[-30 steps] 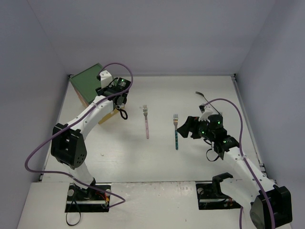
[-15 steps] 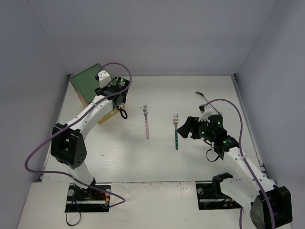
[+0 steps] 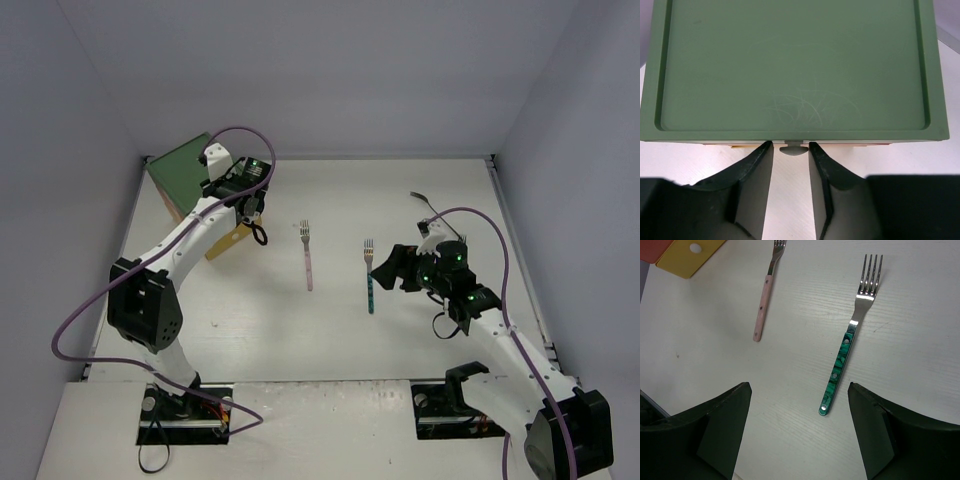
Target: Sort the eating utensils into containers
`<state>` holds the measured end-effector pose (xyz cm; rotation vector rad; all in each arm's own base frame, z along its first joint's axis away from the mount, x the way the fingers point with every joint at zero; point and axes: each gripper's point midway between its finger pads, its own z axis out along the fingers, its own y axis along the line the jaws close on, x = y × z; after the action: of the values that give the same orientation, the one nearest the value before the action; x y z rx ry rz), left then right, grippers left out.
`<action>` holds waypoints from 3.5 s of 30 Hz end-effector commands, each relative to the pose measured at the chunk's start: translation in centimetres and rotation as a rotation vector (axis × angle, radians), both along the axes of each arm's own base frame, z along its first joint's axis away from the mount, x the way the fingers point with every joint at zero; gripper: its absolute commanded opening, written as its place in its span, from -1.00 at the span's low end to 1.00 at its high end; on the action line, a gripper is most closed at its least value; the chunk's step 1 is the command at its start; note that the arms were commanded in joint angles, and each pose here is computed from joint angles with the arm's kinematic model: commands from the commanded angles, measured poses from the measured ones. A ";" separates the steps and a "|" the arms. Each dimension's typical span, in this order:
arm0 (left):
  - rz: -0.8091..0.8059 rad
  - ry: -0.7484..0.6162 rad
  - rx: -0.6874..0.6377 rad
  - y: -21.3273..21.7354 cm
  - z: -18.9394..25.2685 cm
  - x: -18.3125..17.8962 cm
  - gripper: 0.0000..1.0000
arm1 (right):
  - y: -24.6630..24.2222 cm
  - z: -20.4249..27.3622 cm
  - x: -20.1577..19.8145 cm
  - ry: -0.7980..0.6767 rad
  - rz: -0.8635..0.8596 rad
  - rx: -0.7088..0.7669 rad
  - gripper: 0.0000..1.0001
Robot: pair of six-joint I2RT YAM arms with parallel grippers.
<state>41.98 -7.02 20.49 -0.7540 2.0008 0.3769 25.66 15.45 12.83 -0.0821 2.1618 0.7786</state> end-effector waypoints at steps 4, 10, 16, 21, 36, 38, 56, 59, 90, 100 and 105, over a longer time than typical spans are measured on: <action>0.032 -0.082 -0.034 0.2 2.3 1.1 -0.64 | 0.3 1.9 1.0 -0.088 0.017 0.026 0.51; 0.034 -0.075 -0.061 -0.2 1.4 0.4 -0.82 | 0.3 1.8 1.0 -0.088 0.018 0.025 0.51; 0.014 -0.083 -0.096 -1.8 0.9 -0.8 -0.84 | 0.4 1.9 1.0 -0.092 0.017 0.028 0.51; -0.019 -0.082 -0.110 -3.4 0.4 -2.3 -0.83 | 0.4 2.0 1.0 -0.095 0.017 0.029 0.51; -0.191 -0.056 -0.114 -9.0 0.9 -7.1 -0.53 | 0.4 2.2 1.0 -0.100 0.018 0.033 0.51; -0.228 -0.055 -0.122 -9.6 1.6 -7.5 -0.39 | 0.4 2.2 1.0 -0.101 0.017 0.033 0.51; -0.647 0.005 -0.031 -12.4 8.8 -9.1 0.07 | 0.4 1.8 1.1 -0.084 0.013 0.029 0.51; -0.783 0.047 -0.073 -12.3 9.4 -8.7 0.07 | 0.4 1.8 1.0 -0.079 0.014 0.032 0.50; -1.100 0.259 -0.231 -12.8 4.3 -7.1 0.05 | 0.4 0.7 1.3 -0.021 0.007 0.021 0.50; -1.113 0.252 -0.249 -12.9 4.7 -7.7 0.04 | 0.3 0.4 1.6 -0.019 -0.001 0.009 0.50; -1.082 0.155 -0.209 -12.2 8.2 -7.1 0.07 | 0.1 0.7 1.8 -0.028 -0.012 0.002 0.50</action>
<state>34.84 -19.65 22.15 0.3577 2.4648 -0.4012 25.72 15.55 11.23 -0.0681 2.2195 0.7864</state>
